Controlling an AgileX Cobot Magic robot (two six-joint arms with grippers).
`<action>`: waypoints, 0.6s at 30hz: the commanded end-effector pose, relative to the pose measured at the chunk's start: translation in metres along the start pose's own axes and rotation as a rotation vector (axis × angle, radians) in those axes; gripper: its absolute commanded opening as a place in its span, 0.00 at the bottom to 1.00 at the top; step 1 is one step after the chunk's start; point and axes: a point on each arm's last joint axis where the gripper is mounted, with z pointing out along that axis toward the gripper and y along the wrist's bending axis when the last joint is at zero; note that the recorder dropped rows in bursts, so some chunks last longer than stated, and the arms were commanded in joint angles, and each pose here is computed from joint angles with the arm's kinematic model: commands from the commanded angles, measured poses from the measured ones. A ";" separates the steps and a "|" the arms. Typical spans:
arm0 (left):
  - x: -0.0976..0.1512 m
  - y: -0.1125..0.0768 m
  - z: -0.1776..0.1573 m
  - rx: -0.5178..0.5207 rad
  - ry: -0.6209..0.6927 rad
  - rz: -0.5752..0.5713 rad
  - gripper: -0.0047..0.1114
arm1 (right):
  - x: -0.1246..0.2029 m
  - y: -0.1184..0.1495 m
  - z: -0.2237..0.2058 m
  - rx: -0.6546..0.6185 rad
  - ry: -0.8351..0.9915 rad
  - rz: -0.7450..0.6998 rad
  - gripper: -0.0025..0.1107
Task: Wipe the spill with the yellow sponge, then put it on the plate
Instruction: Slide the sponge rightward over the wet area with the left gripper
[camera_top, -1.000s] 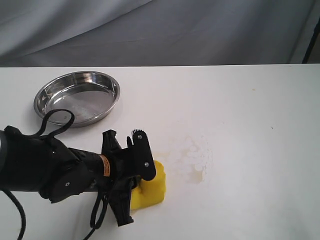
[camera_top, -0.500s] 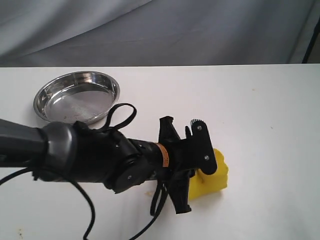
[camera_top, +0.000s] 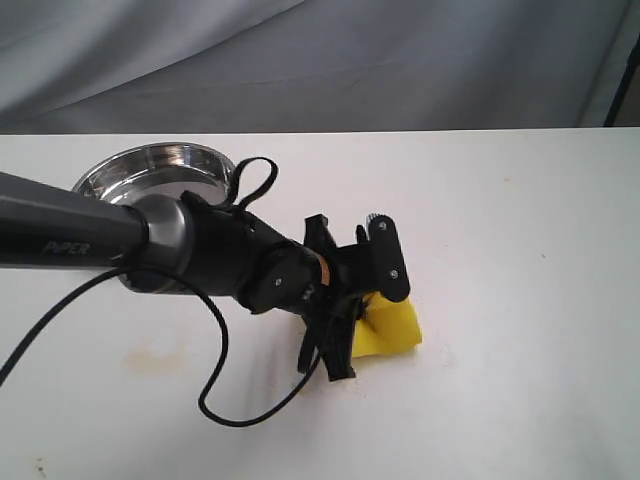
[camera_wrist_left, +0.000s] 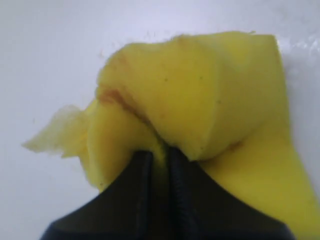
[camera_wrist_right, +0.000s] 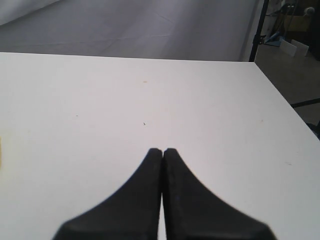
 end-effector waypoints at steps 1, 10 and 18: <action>0.047 -0.022 0.001 0.238 0.309 -0.068 0.04 | 0.001 0.000 0.000 -0.001 -0.005 0.000 0.02; 0.072 -0.031 -0.026 0.151 0.410 -0.133 0.04 | 0.001 0.000 0.000 -0.001 -0.005 0.000 0.02; 0.123 -0.037 -0.051 0.050 0.553 -0.302 0.04 | 0.001 0.000 0.000 -0.001 -0.005 0.000 0.02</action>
